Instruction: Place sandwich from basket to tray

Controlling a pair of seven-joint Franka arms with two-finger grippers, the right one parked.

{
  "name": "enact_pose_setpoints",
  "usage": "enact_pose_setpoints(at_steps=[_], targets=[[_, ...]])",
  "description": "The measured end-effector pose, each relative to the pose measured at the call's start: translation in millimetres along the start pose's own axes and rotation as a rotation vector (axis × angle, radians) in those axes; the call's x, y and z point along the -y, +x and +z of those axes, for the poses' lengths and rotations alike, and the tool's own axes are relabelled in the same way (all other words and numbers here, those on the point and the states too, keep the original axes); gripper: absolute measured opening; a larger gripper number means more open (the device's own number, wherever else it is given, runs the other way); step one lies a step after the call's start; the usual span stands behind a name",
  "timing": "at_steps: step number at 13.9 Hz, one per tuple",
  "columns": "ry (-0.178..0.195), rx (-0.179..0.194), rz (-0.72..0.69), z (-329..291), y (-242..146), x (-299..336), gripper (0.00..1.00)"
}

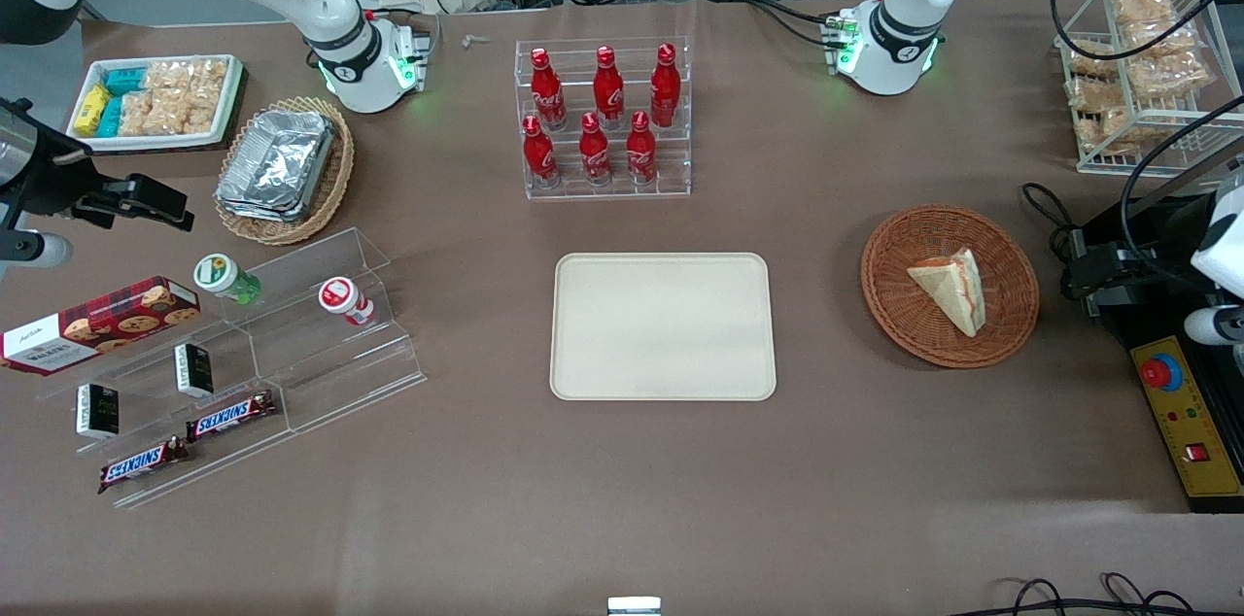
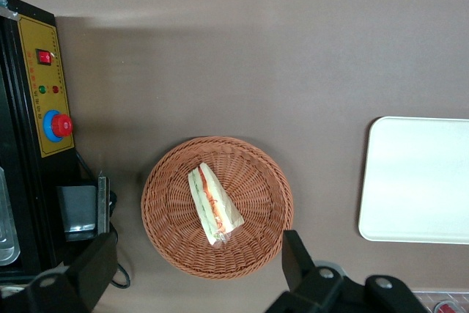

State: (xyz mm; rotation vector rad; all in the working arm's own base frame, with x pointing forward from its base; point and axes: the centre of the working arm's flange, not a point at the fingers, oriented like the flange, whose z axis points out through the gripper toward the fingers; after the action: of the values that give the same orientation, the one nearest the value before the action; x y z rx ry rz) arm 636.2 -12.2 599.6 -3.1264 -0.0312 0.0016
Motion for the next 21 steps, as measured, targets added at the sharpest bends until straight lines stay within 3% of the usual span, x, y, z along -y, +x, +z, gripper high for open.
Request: enact_pose_setpoints(at_steps=[21], targets=[[-0.004,0.017,-0.026,7,-15,-13,1.00]])
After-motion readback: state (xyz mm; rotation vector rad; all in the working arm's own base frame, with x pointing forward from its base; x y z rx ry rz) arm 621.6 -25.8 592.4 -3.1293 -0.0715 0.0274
